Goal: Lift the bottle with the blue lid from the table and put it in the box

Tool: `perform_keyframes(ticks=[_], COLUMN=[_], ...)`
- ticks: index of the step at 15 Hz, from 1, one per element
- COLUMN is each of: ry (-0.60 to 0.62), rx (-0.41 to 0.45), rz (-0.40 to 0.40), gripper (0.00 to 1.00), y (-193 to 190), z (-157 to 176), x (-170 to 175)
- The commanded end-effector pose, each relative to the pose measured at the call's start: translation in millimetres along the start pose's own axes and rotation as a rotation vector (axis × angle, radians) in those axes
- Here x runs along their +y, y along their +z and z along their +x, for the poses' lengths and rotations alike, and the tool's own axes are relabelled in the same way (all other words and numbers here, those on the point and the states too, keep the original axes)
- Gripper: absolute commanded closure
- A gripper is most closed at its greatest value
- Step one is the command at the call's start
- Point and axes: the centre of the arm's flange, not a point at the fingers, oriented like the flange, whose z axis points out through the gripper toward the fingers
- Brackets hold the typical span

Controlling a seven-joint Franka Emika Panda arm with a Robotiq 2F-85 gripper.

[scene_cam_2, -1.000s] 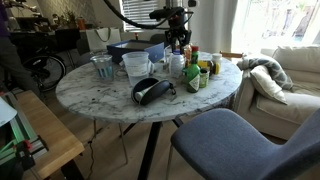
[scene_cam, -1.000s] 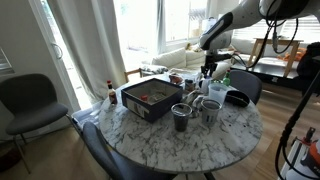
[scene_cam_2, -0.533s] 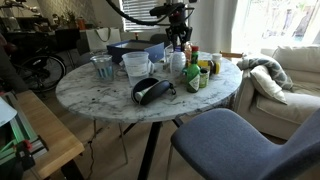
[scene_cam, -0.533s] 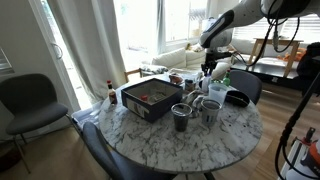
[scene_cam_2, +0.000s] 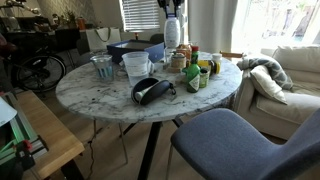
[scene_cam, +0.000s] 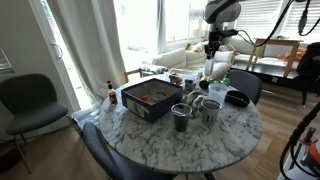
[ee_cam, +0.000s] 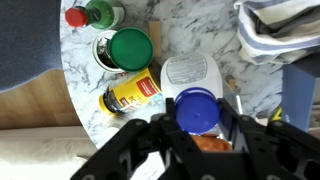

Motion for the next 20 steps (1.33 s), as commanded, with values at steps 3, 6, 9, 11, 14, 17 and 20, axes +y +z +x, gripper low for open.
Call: perform_keyframes(ticks=[3,6,9,11,14,17,20], ry=[-0.265,-0.259,-0.296,-0.300,-0.409,-0.555,-0.716], rx=[0.028,0.023,0.018,0.015,0.070,0.145,0.231], rz=[0.100,0.113,0.141,0.144,0.118,0.086,0.063], gripper=[0.81,0.56,0.56,0.56,0.81,0.81,0.81], y=[-45.6,-49.7,-52.5,-50.9,-54.9,-79.4,-93.9], z=[-57.0,-36.7,-48.0,-50.2,-50.6,-48.8,-47.8], x=[-78.7,-79.6,-94.5,-93.7,-147.8,-224.1,-318.4])
